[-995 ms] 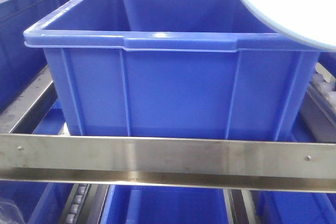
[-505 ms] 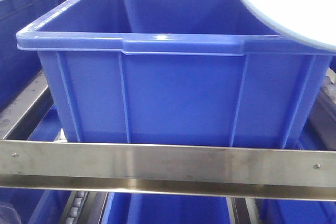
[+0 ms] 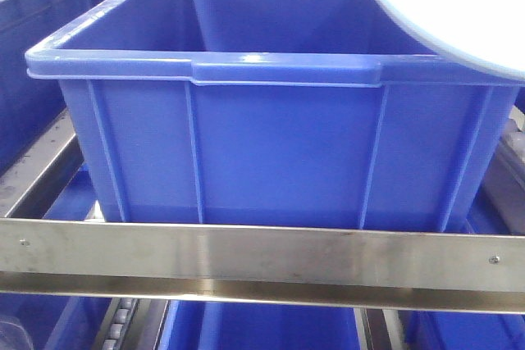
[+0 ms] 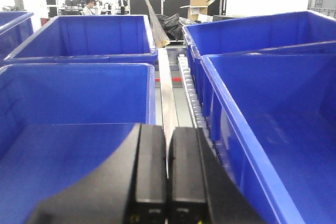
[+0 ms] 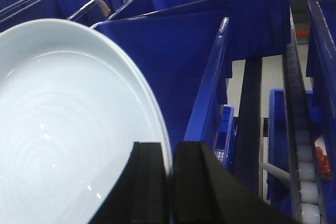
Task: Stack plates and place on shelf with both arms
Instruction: 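Lower the plate stack with the right gripper down into the blue bin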
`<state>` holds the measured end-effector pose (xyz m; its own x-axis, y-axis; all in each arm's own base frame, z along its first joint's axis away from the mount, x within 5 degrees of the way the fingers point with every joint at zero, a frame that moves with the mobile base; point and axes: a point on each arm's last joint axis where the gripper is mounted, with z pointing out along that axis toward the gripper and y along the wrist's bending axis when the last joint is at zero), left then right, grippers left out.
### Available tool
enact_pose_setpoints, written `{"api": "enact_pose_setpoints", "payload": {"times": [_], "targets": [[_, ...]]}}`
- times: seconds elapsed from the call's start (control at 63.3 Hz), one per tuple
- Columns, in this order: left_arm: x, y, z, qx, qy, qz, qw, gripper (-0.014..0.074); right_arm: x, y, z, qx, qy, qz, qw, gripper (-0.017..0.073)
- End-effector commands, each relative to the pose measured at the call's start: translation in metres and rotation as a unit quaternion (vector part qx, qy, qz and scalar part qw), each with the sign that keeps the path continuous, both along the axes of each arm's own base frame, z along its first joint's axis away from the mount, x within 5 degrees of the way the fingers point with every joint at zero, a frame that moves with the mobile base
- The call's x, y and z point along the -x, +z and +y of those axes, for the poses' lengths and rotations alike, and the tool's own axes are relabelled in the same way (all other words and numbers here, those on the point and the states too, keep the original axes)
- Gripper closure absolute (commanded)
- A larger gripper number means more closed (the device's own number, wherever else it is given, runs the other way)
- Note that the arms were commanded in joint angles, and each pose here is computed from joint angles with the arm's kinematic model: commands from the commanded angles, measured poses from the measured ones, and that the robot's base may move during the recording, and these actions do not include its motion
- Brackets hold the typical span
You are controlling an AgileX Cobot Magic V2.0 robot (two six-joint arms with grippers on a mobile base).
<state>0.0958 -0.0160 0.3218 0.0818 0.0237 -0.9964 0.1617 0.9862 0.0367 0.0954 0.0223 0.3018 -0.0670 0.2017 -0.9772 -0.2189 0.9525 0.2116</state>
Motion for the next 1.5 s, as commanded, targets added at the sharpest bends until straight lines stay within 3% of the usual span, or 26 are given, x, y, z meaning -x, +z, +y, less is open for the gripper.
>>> {"api": "enact_pose_setpoints", "payload": {"times": [0.0,0.695,0.853,0.948,1.2,1.485], "targets": [[0.001,0.016,0.002,0.013,0.009,-0.049,0.999,0.0513,0.001,0.019,-0.002,-0.013,-0.01,-0.062,0.998,0.051],[0.001,0.016,0.002,0.013,0.009,-0.049,0.999,0.0513,0.0,0.023,-0.002,-0.017,-0.012,-0.079,0.997,0.0507],[0.001,0.016,0.002,0.013,0.009,-0.049,0.999,0.0513,-0.008,0.034,0.0,-0.016,-0.011,-0.075,0.997,0.0447],[0.001,0.016,0.002,0.013,0.009,-0.049,0.999,0.0513,-0.023,0.046,0.003,-0.015,-0.011,-0.068,0.997,0.041],[0.001,0.016,0.002,0.013,0.009,-0.049,0.999,0.0513,-0.078,0.071,0.017,-0.007,-0.008,-0.036,0.999,0.0419],[0.001,0.016,0.002,0.013,0.009,-0.049,0.999,0.0513,-0.152,0.075,0.067,-0.012,0.044,-0.052,0.998,0.0419]]}}
